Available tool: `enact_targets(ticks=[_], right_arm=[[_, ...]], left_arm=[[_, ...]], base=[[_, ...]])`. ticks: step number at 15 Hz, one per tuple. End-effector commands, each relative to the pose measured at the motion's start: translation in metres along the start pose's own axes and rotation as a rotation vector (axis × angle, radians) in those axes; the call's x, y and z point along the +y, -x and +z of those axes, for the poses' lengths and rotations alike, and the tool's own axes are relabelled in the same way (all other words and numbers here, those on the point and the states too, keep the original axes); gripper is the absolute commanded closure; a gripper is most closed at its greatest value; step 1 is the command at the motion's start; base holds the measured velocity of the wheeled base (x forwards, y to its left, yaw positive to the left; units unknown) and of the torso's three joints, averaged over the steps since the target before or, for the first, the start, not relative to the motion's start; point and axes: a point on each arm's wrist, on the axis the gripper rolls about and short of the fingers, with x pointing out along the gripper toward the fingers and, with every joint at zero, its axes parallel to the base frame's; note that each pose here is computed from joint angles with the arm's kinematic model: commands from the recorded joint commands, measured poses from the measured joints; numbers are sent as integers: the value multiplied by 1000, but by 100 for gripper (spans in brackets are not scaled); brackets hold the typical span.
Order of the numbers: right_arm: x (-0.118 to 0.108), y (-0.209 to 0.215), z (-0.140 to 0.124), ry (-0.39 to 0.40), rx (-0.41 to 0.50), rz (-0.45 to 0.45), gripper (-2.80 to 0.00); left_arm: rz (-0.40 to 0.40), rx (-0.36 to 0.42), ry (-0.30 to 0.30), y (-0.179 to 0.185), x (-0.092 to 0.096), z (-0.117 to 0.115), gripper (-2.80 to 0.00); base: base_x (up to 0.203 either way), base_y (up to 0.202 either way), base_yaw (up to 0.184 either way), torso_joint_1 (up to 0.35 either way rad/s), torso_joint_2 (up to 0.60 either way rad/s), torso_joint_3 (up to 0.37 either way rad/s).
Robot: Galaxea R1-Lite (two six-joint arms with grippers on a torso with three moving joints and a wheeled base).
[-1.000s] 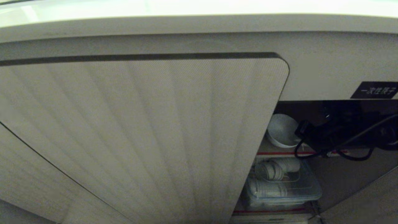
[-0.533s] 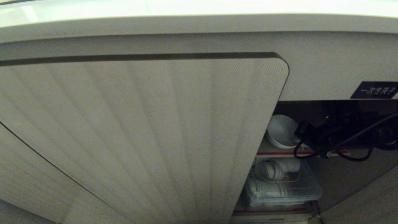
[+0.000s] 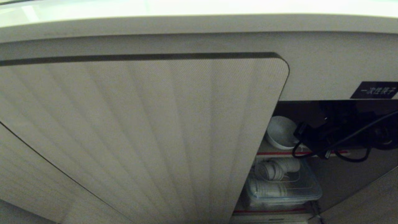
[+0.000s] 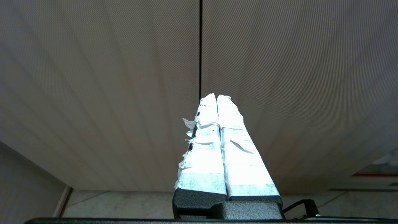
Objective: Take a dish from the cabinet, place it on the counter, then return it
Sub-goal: Put it back into the cabinet
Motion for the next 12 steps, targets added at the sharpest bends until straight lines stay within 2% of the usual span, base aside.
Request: enact_targets(ticks=[1,12], right_arm=[[0,-4,0,-5,4,-4,0],[7,-15,9,-1,13,-16,0]], left_arm=[[0,0,1,0,0,0,0],[0,-1,1,0,0,0,0]], base=[[0,0,0,0,0,0],[0,0,0,0,0,0]])
